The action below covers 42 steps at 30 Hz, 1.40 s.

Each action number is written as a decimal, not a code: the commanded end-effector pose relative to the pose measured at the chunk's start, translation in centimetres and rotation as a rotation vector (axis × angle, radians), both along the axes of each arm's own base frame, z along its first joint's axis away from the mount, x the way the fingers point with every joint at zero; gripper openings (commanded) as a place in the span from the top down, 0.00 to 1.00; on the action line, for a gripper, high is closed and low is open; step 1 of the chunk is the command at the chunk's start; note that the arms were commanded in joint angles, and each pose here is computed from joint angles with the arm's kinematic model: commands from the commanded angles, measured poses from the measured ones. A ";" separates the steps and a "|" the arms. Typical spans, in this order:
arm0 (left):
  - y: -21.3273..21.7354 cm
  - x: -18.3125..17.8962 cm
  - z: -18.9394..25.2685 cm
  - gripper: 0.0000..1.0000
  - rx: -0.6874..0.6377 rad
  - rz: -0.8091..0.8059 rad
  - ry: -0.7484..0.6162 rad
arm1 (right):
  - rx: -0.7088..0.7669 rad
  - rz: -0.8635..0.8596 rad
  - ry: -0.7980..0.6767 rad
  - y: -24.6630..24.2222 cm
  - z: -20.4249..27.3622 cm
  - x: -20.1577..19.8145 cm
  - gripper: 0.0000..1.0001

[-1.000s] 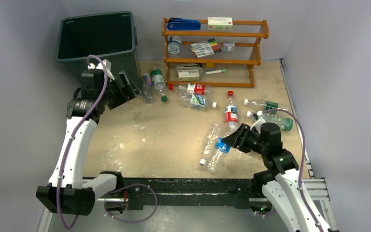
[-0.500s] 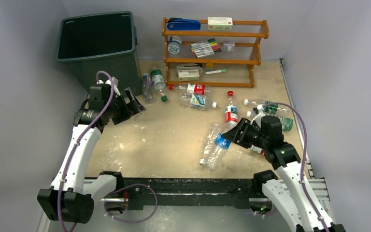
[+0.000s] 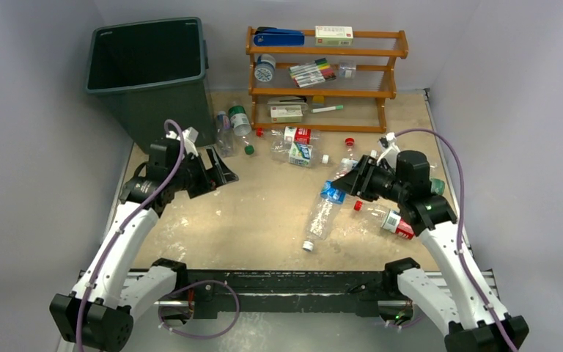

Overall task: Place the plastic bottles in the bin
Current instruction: Pick up the plastic bottle at the center of the board.

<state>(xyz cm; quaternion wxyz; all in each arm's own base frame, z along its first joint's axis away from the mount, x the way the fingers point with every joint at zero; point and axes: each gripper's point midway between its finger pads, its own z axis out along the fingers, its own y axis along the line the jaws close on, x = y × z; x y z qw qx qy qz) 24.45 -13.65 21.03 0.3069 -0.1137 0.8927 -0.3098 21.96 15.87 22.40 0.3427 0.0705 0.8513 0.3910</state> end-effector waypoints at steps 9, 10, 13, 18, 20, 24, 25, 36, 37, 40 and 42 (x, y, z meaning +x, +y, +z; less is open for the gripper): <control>-4.6 -2.1 5.9 0.14 -0.223 -0.062 -0.129 | -0.032 0.154 -0.128 2.0 3.7 3.7 0.47; -5.0 -2.3 6.3 0.13 -0.214 -0.073 -0.137 | -0.034 0.169 -0.131 2.2 4.0 3.9 0.47; -5.9 -2.5 7.1 0.13 -0.180 -0.092 -0.169 | -0.039 0.197 -0.130 2.5 4.7 4.4 0.48; -10.0 -3.6 8.4 0.13 -0.238 -0.160 -0.232 | -0.001 0.232 -0.129 3.3 5.6 4.5 0.48; -11.9 -4.7 10.0 0.13 -0.233 -0.202 -0.270 | 0.017 0.251 -0.109 3.6 5.4 4.4 0.48; -14.7 -5.9 11.3 0.12 -0.213 -0.244 -0.305 | 0.060 0.283 -0.100 4.2 5.4 4.0 0.48; -15.1 -6.0 11.2 0.12 -0.196 -0.247 -0.307 | 0.067 0.293 -0.102 4.4 5.5 3.9 0.48; -18.7 -6.8 9.4 0.12 -0.090 -0.306 -0.324 | 0.095 0.349 -0.124 5.1 7.1 3.5 0.47; -19.0 -6.9 9.1 0.12 -0.083 -0.310 -0.323 | 0.102 0.351 -0.125 5.2 7.1 3.4 0.47; -19.8 -7.2 7.9 0.12 -0.070 -0.323 -0.316 | 0.141 0.367 -0.117 5.5 6.7 2.9 0.47; -20.4 -7.4 6.8 0.12 -0.060 -0.328 -0.308 | 0.146 0.376 -0.107 5.7 6.4 2.7 0.47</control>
